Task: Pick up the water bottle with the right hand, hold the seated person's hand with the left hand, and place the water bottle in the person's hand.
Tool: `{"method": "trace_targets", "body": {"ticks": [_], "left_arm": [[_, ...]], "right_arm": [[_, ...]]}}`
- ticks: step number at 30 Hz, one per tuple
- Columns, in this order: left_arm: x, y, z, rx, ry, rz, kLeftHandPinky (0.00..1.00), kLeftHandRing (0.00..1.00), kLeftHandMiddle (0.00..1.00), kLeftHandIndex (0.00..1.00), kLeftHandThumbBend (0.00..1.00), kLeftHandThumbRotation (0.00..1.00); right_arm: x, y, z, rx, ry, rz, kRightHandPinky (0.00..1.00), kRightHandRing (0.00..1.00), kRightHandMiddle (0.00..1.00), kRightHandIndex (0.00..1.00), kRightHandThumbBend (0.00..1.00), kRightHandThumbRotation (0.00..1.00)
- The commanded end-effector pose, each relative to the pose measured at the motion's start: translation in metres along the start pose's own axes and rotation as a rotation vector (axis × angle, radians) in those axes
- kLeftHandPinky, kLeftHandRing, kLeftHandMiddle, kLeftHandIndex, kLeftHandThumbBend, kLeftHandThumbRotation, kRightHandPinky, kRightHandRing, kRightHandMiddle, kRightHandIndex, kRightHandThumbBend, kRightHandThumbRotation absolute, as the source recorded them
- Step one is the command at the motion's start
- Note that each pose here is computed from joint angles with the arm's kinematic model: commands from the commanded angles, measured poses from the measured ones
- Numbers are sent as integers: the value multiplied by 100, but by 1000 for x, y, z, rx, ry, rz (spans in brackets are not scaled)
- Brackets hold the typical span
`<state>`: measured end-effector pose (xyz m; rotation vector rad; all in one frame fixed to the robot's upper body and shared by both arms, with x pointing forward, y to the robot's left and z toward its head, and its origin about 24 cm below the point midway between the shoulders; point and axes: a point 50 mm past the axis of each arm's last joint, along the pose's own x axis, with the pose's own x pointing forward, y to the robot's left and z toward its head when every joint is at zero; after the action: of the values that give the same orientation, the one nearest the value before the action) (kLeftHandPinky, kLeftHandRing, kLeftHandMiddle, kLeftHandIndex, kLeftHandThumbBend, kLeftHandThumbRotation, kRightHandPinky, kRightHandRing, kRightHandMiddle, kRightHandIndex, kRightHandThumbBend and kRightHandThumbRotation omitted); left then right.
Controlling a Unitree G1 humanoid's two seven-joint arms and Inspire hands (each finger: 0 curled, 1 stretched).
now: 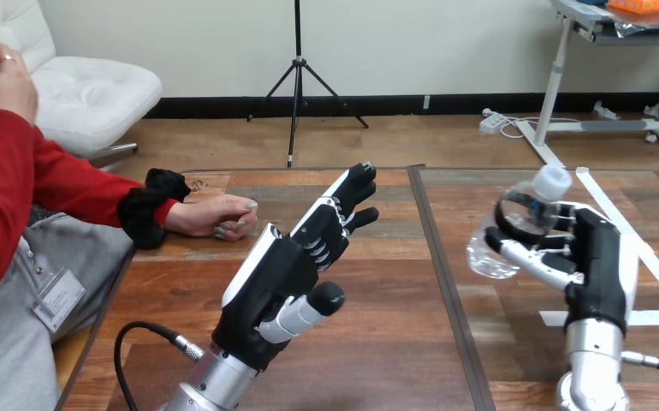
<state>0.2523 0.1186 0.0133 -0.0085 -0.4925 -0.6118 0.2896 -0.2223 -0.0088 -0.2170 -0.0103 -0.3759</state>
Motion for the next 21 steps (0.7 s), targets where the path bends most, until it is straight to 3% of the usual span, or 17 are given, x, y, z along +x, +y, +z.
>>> {"method": "trace_targets", "body": {"ticks": [1, 10, 13, 21], "left_arm": [[8, 10, 10, 126, -46, 2, 91, 98, 99, 97, 100, 82], [7, 19, 17, 256, -36, 6, 93, 99, 100, 99, 100, 76], [7, 24, 22, 350, -29, -1, 93, 99, 100, 99, 100, 76], [9, 35, 36, 497, -95, 55, 82, 91, 93, 94, 100, 68]], "right_arm": [[9, 17, 51, 45, -234, 64, 33, 42, 55, 52, 83, 0], [-2, 23, 58, 44, -270, 126, 31, 38, 54, 52, 82, 0], [-5, 25, 58, 31, -277, 140, 31, 38, 54, 52, 83, 0], [-14, 28, 59, 22, -289, 185, 32, 38, 55, 52, 83, 0]]}}
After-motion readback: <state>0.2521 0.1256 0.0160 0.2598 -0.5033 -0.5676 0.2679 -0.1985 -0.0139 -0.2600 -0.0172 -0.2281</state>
